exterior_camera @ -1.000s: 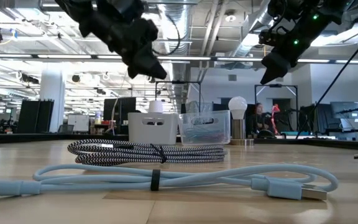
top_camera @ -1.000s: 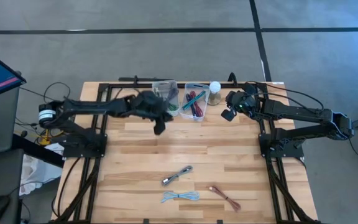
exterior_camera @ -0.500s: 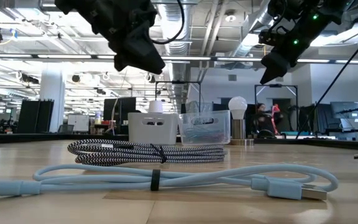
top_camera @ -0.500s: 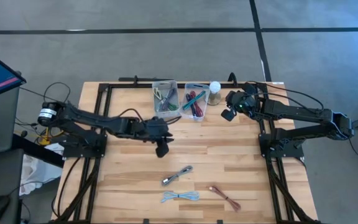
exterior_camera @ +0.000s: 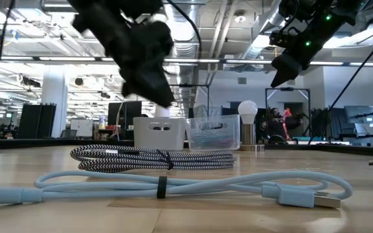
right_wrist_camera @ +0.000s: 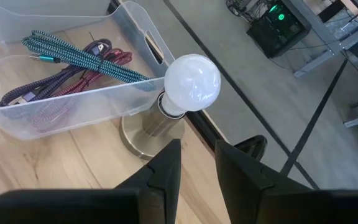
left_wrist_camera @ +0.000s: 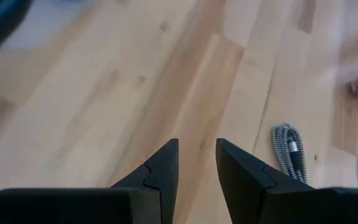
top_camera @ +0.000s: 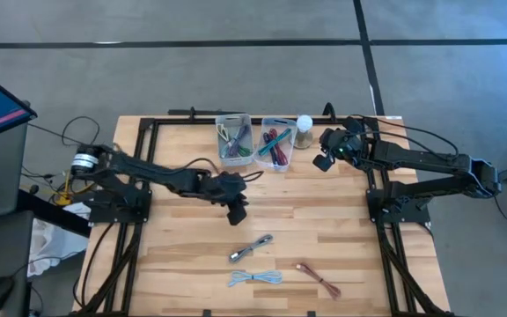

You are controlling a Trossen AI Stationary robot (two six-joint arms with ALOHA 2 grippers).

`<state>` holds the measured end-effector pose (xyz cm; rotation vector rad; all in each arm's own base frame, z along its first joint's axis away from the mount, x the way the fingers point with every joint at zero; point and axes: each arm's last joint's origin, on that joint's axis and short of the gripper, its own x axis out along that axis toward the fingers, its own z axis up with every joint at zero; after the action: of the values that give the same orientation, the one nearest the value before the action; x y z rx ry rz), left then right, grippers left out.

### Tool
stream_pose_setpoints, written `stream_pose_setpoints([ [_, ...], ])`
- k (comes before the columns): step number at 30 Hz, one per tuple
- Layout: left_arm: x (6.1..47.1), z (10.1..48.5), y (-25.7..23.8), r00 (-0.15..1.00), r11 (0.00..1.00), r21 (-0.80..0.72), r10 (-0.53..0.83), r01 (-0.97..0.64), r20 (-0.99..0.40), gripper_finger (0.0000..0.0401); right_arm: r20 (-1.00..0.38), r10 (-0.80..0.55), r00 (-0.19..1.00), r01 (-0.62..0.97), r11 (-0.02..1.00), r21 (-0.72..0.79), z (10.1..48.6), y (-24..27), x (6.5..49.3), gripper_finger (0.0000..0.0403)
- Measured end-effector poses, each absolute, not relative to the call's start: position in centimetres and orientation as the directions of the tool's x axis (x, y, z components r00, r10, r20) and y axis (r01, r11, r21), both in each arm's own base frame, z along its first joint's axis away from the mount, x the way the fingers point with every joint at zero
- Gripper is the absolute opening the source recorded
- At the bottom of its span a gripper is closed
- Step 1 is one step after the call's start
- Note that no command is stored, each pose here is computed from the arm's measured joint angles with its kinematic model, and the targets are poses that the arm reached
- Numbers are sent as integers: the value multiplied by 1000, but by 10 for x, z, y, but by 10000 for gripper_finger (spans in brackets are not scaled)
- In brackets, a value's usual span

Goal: Pick & Place USB Port
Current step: Put the braided black charger cable into the transparent bin

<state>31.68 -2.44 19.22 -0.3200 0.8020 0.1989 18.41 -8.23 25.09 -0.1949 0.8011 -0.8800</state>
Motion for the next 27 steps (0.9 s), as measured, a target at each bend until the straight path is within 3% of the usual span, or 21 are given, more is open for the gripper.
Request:
stream_pose_setpoints([
  [7, 336, 173, -40, 608, 913, -382, -223, -144, -762, 106, -547, -750, 372, 608, 642, -468, 251, -82, 184, 92],
  [27, 324, 172, -101, 592, 861, -445, -230, -246, -773, 106, -547, -750, 372, 605, 643, -469, 251, -82, 184, 92],
])
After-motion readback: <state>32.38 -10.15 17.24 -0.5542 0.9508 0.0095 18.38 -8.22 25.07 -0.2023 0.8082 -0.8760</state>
